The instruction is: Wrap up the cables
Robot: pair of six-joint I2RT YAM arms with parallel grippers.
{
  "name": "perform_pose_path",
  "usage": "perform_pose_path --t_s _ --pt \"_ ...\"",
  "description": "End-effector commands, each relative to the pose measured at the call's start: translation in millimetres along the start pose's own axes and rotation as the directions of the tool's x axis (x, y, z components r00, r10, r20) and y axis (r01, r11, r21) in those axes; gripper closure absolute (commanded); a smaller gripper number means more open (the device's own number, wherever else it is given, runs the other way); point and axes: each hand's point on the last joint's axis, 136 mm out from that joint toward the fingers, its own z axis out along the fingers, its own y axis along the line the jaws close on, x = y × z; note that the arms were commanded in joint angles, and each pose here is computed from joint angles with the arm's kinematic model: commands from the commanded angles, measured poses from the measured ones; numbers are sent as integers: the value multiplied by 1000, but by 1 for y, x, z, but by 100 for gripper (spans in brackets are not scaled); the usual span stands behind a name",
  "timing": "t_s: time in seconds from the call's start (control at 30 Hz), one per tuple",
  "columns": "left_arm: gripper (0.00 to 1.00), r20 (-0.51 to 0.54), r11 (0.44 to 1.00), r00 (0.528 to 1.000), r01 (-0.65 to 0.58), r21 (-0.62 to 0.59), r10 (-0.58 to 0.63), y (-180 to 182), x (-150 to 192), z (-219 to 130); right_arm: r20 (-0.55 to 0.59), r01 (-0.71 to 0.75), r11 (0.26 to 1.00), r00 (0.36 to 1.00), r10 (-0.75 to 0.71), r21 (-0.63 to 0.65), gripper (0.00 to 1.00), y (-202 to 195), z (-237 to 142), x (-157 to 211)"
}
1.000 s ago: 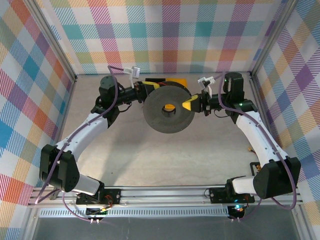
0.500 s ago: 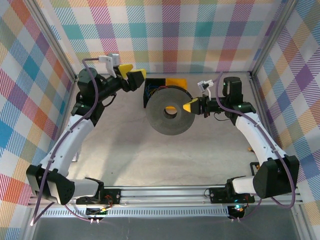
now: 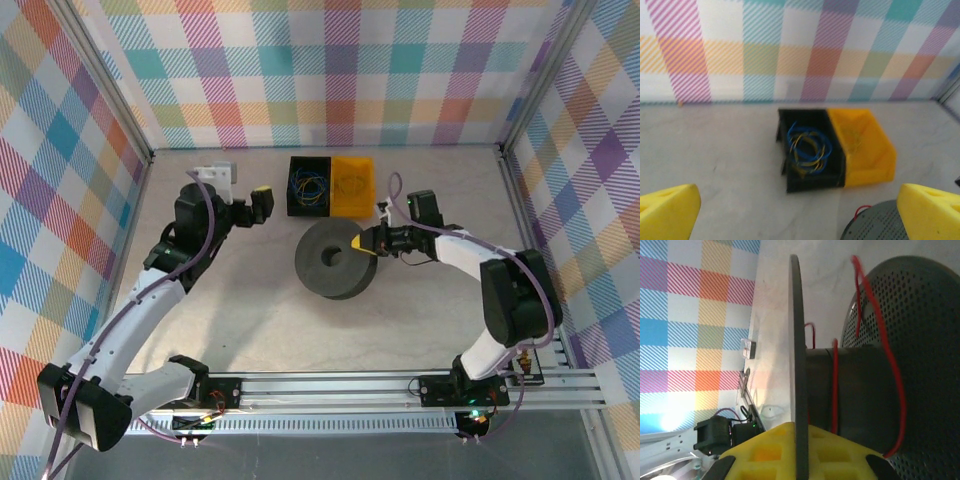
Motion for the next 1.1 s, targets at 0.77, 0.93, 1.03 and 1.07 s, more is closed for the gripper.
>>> perform_pose_path --t_s 0.77,0.93,1.03,1.07 --pt "0 -99 981 994 34 -190 -54 43 68 -19 158 126 900 965 -208 417 7 -18 -33 -12" --pt "0 14 949 1000 28 -314 -25 71 69 -26 191 302 718 834 -518 628 1 8 -110 -20" --pt "0 73 931 995 -41 -363 72 85 85 -19 243 265 498 629 -738 826 1 1 -163 -37" --pt "0 99 919 991 -45 -392 90 91 91 -19 270 233 454 548 -792 860 1 0 -179 -41"
